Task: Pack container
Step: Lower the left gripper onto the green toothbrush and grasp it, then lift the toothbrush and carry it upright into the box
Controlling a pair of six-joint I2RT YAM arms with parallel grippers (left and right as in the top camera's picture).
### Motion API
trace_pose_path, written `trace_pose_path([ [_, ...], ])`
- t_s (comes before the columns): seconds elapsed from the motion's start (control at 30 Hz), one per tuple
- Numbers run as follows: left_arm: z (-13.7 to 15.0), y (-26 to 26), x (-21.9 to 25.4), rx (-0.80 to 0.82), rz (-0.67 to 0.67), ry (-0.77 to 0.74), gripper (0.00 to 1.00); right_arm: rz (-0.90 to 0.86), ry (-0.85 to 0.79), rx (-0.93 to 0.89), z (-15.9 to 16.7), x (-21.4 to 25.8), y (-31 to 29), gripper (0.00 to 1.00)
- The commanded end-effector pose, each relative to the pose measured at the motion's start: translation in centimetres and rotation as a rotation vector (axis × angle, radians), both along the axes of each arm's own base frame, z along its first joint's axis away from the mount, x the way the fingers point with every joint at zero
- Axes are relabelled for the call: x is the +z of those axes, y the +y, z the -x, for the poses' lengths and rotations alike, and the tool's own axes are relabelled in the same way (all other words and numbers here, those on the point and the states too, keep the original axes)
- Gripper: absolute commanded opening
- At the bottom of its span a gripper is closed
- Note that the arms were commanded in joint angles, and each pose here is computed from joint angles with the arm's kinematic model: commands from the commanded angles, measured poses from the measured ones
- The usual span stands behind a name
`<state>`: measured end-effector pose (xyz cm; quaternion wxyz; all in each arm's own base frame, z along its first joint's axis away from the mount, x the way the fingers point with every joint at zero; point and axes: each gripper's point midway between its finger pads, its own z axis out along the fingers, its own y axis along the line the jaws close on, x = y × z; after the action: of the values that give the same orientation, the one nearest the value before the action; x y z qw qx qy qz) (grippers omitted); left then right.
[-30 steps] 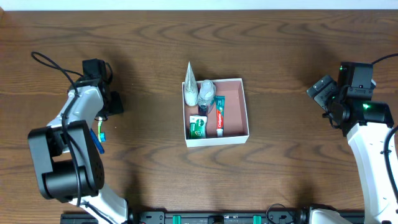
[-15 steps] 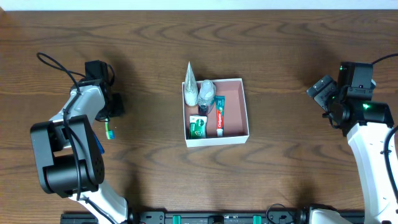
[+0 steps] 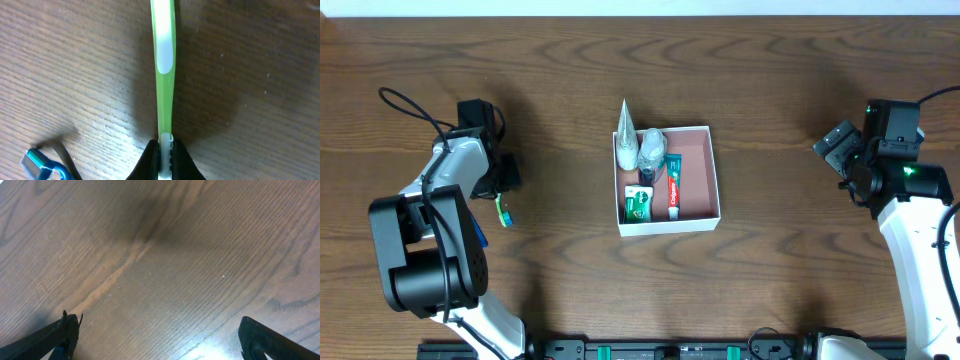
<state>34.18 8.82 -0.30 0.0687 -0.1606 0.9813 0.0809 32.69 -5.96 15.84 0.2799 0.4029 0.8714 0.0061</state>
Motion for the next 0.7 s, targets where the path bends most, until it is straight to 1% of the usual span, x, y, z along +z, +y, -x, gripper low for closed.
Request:
trace_pose_path([
  [0.0, 0.4, -1.4, -0.6, 0.009, 0.085, 0.021, 0.06, 0.012, -0.012, -0.003, 0.1, 0.5, -0.3, 0.99],
  [0.13, -0.7, -2.5, 1.0, -0.003, 0.158, -0.016, 0.06, 0.012, -0.012, -0.003, 0.1, 0.5, -0.3, 0.99],
  [0.27, -2.3, -4.0, 4.2, -0.024, 0.244, -0.096, 0.06, 0.012, -0.012, -0.003, 0.1, 0.5, -0.3, 0.99],
  [0.37, -3.4, -5.1, 7.6, -0.049, 0.303, -0.179, 0.06, 0.012, -0.012, -0.003, 0.1, 0.5, -0.3, 0.99],
  [0.47, -4.1, -6.7, 12.0, -0.096, 0.359, -0.285, 0.06, 0.012, -0.012, -0.003, 0.1, 0.5, -0.3, 0.99],
  [0.57, -4.1, -8.5, 16.4, -0.161, 0.369, -0.390, 0.06, 0.012, -0.012, -0.003, 0.1, 0.5, -0.3, 0.99],
  [0.67, -3.4, -11.1, 20.8, -0.250, 0.360, -0.499, 0.06, 0.012, -0.012, -0.003, 0.1, 0.5, -0.3, 0.99],
])
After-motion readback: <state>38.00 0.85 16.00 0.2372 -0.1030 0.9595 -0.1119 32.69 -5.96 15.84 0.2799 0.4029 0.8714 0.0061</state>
